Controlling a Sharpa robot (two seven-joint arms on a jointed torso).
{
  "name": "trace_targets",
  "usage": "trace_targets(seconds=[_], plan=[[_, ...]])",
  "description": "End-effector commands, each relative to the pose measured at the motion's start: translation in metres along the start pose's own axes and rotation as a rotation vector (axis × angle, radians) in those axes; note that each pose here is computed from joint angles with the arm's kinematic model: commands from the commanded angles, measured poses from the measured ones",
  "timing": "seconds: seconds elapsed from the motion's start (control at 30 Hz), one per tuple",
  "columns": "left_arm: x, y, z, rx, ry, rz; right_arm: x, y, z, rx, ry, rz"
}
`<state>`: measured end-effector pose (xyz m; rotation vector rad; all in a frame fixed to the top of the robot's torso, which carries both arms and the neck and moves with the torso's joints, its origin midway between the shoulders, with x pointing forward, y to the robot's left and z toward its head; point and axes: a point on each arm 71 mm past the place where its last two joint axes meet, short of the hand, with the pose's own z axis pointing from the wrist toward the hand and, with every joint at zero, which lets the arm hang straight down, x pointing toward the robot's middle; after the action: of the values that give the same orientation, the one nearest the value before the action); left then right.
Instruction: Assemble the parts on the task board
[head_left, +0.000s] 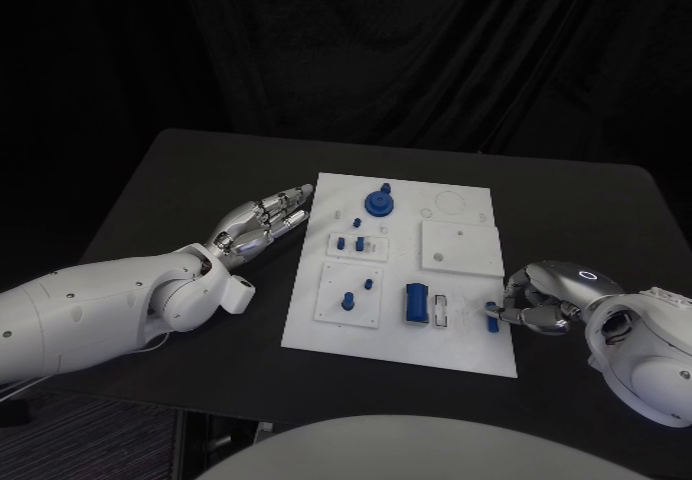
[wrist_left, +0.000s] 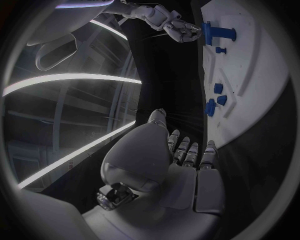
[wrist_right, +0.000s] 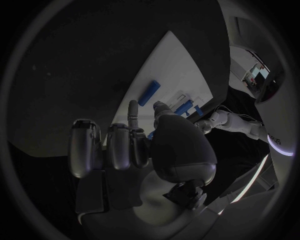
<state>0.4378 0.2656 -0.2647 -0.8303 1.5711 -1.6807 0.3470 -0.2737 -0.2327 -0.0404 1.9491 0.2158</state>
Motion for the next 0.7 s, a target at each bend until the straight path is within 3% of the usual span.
trace_targets(seconds=[0.03,0.7], plan=[[0.0012,-0.0031,0.0002,0.05,0.003,-0.002,0.004,-0.003,0.001,0.042,0.019,-0.037],[0.0014,-0.0022,0.0015,0.048,0.008,-0.004,0.017,0.002,0.012,0.024,0.055,-0.026]])
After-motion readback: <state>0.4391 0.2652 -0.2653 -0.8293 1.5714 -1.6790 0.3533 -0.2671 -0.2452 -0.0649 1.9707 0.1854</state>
